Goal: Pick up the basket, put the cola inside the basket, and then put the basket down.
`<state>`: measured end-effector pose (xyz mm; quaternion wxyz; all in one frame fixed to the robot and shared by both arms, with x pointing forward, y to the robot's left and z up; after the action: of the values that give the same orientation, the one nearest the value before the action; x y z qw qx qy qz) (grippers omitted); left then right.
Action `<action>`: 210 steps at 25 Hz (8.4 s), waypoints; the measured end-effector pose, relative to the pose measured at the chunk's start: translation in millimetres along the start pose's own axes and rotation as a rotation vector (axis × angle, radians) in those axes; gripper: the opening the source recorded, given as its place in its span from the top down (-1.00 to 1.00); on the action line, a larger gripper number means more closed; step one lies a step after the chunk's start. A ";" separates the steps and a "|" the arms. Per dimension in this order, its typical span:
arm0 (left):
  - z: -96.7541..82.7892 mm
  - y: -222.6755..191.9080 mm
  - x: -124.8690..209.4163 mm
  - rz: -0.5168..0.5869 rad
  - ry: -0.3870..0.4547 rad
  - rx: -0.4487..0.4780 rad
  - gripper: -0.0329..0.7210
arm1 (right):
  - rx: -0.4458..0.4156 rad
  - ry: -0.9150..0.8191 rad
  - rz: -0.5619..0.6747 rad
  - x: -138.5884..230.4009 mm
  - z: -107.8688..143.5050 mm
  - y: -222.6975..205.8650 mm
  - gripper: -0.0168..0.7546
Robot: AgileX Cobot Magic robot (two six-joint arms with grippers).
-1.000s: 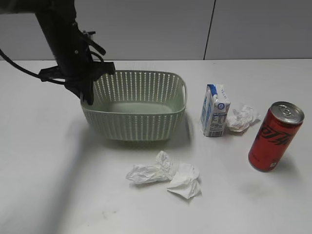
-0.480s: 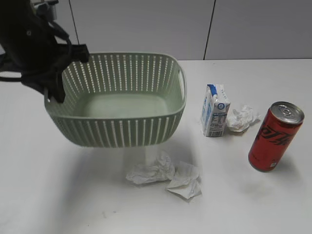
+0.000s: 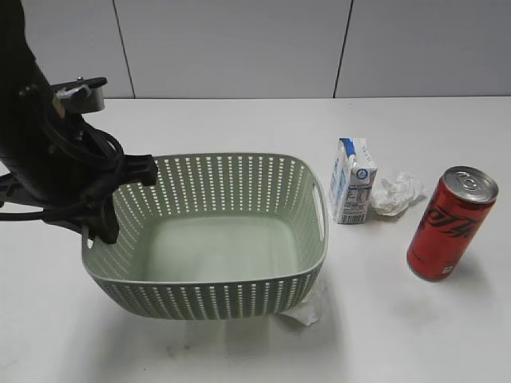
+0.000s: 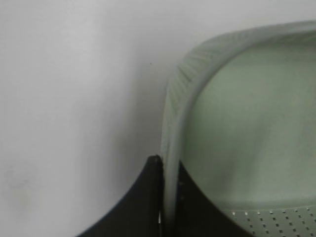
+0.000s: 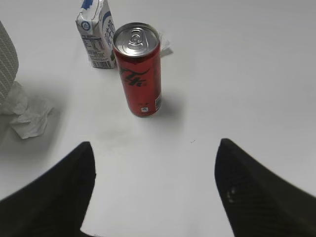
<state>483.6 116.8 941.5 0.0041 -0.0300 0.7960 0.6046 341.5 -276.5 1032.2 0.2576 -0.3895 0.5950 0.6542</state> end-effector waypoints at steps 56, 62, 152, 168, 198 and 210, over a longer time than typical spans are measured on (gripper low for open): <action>-27.1 -3.0 3.2 -0.071 -0.083 0.050 0.91 | -0.051 0.095 0.560 -58.2 9.6 -210.4 -0.67; -27.5 -3.0 2.6 -0.075 -0.082 0.052 0.91 | -0.059 0.069 0.649 -38.1 12.1 -229.1 -0.67; -16.2 24.6 -60.0 -0.054 -0.022 0.053 0.91 | -0.055 0.179 0.458 -177.1 0.0 -144.3 -0.58; -24.9 -36.6 -163.6 -0.021 0.001 0.045 0.91 | -0.081 0.118 0.312 -56.8 4.6 -36.0 -0.58; 9.5 10.3 -202.3 -0.131 -0.085 -0.020 -0.73 | -0.055 0.085 0.053 -45.9 6.4 18.3 -0.58; 53.7 105.9 -147.9 -0.288 -0.158 -0.247 -0.64 | -0.036 0.100 0.116 15.1 2.9 -38.1 -0.58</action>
<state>624.1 203.1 1035.3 0.1492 -0.0963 0.7005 0.6912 362.9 -269.5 997.9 0.1824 -0.3911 0.6169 0.6582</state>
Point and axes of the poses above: a point on each arm's last joint axis where the gripper is mounted, y pointing back along that axis away from the gripper, z along the wrist's bending axis when the last joint is at zero, x = y × z, the point moved 7 cm from there along -y, pointing out along that axis toward the gripper, and after that the axes turned 4 degrees about y, right-handed, at the moved point
